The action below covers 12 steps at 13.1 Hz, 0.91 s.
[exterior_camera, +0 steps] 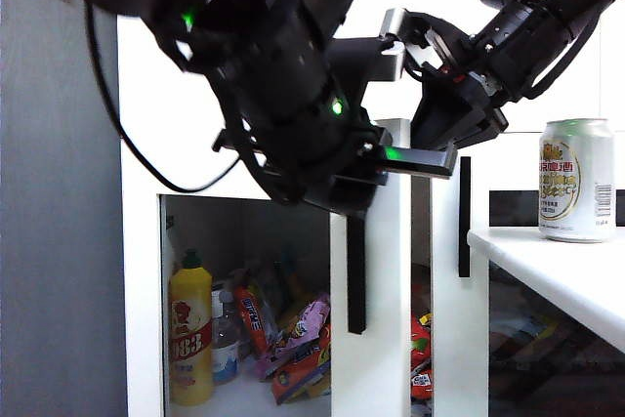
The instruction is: Open the left door of the white cabinet, pick up a can of beverage from the table on the right, place it inside the cabinet, and finally close the cabinet door.
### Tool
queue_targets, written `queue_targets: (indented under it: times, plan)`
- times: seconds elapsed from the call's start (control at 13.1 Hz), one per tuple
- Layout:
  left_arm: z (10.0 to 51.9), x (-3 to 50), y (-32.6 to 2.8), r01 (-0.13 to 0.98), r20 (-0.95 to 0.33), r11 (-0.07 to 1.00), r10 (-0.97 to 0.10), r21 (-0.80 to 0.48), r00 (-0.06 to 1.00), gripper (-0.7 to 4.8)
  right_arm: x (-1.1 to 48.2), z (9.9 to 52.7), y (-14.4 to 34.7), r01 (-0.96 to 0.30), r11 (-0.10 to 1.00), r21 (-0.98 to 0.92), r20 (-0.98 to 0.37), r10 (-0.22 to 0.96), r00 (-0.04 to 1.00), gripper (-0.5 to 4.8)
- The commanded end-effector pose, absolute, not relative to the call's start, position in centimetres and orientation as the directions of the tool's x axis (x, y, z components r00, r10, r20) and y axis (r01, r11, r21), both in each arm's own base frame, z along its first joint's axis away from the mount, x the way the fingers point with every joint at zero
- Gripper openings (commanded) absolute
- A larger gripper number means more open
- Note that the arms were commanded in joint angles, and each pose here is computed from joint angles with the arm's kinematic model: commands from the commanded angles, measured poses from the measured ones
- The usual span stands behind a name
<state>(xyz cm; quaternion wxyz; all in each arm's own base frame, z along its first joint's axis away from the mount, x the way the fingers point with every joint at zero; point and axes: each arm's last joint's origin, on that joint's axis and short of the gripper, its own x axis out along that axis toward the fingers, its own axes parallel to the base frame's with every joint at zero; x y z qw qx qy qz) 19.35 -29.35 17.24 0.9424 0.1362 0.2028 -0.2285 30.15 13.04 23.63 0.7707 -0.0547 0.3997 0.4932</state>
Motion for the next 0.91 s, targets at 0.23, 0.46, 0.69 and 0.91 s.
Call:
queue_targets:
  times: [0.23,0.46,0.69,0.91]
  plan:
    - [20.1,18.3,-29.2,0.522,-0.423,0.831,-0.41,0.192,0.808,-0.05,29.7,24.0,13.8,-0.832,0.44,0.338,-0.639,0.756,0.141,-0.08]
    - [20.2,18.0,-28.7,0.527,-0.459,0.822,-0.391,0.214,0.797,-0.05,29.6,24.0,13.9,-0.833,0.433,0.345,-0.635,0.761,0.133,-0.08]
    - [22.6,17.3,-27.5,0.512,-0.435,0.833,-0.39,0.208,0.812,-0.05,29.0,24.0,15.1,-0.85,0.399,0.345,-0.636,0.765,0.101,-0.08]
    - [23.9,16.4,-25.9,0.518,-0.485,0.821,-0.361,0.238,0.796,-0.05,28.8,24.1,15.7,-0.862,0.379,0.338,-0.63,0.771,0.092,-0.08]
